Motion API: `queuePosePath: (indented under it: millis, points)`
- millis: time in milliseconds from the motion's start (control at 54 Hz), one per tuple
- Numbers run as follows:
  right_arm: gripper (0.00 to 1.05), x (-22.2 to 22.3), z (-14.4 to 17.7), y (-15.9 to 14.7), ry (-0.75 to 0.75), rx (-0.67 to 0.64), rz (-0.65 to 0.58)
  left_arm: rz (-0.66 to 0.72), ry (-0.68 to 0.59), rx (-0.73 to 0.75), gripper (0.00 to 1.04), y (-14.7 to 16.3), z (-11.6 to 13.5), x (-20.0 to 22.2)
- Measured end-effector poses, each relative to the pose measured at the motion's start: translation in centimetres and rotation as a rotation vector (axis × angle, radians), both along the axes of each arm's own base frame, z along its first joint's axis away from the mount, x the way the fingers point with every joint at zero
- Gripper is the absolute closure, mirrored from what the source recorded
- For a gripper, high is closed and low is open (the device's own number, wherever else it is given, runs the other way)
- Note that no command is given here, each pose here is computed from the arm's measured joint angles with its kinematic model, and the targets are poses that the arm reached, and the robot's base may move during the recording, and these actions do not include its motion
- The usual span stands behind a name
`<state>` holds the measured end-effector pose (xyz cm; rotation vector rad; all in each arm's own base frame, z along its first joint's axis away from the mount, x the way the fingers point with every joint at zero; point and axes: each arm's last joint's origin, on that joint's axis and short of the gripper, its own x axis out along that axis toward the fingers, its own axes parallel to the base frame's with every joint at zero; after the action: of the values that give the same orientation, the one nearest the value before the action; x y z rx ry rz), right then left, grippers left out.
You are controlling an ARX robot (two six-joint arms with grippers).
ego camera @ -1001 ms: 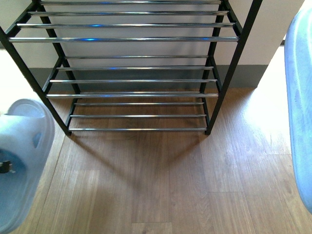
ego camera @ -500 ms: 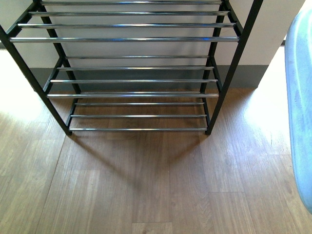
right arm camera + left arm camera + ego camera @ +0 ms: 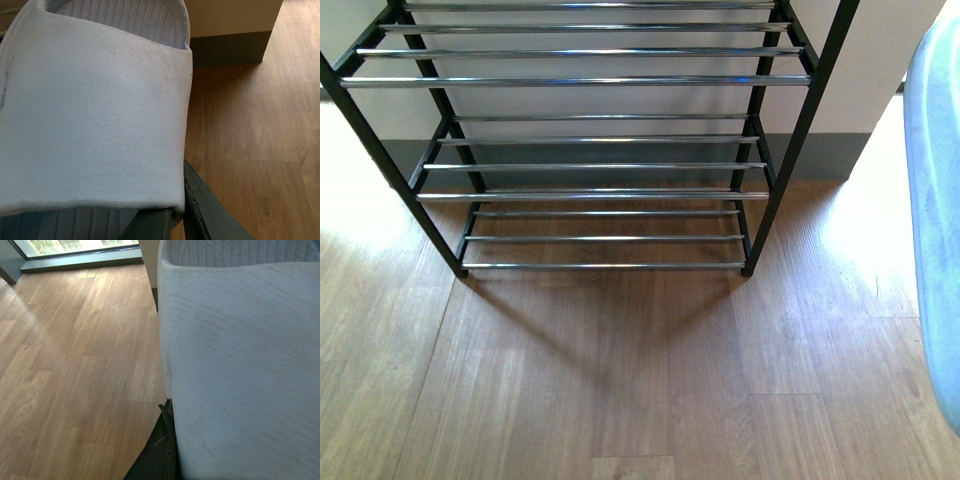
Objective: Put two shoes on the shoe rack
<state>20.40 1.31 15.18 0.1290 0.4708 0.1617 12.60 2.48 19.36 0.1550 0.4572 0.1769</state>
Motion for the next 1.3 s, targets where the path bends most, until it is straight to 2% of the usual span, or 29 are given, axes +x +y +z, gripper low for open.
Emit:
queuePosePath:
  millis: [1297]
  points:
    - [1.03, -0.07, -0.04, 0.03, 0.001, 0.000, 0.002, 0.004, -0.001, -0.001, 1.03, -0.02, 0.00, -0.04]
